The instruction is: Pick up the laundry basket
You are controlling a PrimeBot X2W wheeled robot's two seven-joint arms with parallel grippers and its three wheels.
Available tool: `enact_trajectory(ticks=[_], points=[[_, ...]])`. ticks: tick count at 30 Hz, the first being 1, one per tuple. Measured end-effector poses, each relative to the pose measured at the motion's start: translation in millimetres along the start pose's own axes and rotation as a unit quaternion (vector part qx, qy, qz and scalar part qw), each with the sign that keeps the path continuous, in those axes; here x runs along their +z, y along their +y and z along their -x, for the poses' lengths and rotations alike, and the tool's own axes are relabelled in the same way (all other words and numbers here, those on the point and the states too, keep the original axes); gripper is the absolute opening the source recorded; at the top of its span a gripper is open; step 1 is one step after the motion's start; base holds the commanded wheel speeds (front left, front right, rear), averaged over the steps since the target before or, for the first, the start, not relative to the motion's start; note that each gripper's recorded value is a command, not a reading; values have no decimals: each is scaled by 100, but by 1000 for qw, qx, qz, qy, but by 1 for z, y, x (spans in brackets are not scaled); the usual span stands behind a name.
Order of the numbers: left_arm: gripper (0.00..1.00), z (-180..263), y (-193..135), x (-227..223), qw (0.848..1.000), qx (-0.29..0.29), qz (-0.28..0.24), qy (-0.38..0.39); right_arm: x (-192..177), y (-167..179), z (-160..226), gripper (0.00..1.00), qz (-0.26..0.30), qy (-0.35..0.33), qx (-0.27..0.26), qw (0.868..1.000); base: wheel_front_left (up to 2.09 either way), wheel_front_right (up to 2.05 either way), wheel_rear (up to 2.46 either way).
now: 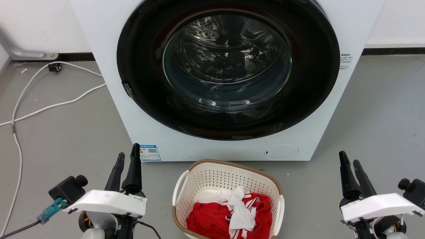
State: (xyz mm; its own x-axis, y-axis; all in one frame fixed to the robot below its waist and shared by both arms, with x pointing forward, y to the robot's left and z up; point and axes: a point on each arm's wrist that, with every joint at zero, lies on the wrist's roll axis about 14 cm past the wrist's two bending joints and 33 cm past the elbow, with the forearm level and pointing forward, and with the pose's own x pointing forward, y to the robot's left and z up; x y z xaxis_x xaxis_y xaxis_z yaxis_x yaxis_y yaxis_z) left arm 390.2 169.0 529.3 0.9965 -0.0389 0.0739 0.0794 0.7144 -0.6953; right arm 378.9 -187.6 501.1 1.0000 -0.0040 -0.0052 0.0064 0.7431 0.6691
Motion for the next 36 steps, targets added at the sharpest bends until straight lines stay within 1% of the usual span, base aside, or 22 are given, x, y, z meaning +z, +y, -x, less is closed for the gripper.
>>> enact_trajectory(ticks=[7,15,26,36], points=[[100,0,-3,-1,998,-5,-56,-1,-3,-1,1,100,55,3,2,998,0,0,0],[100,1,-7,-4,994,-16,-111,-1,-6,3,1,100,110,4,11,994,0,0,0],[100,2,-8,-10,983,-21,-181,5,-8,11,0,100,187,6,31,982,0,0,0],[100,3,-11,-11,972,-28,-233,0,-10,17,1,100,243,9,44,969,0,0,0]])
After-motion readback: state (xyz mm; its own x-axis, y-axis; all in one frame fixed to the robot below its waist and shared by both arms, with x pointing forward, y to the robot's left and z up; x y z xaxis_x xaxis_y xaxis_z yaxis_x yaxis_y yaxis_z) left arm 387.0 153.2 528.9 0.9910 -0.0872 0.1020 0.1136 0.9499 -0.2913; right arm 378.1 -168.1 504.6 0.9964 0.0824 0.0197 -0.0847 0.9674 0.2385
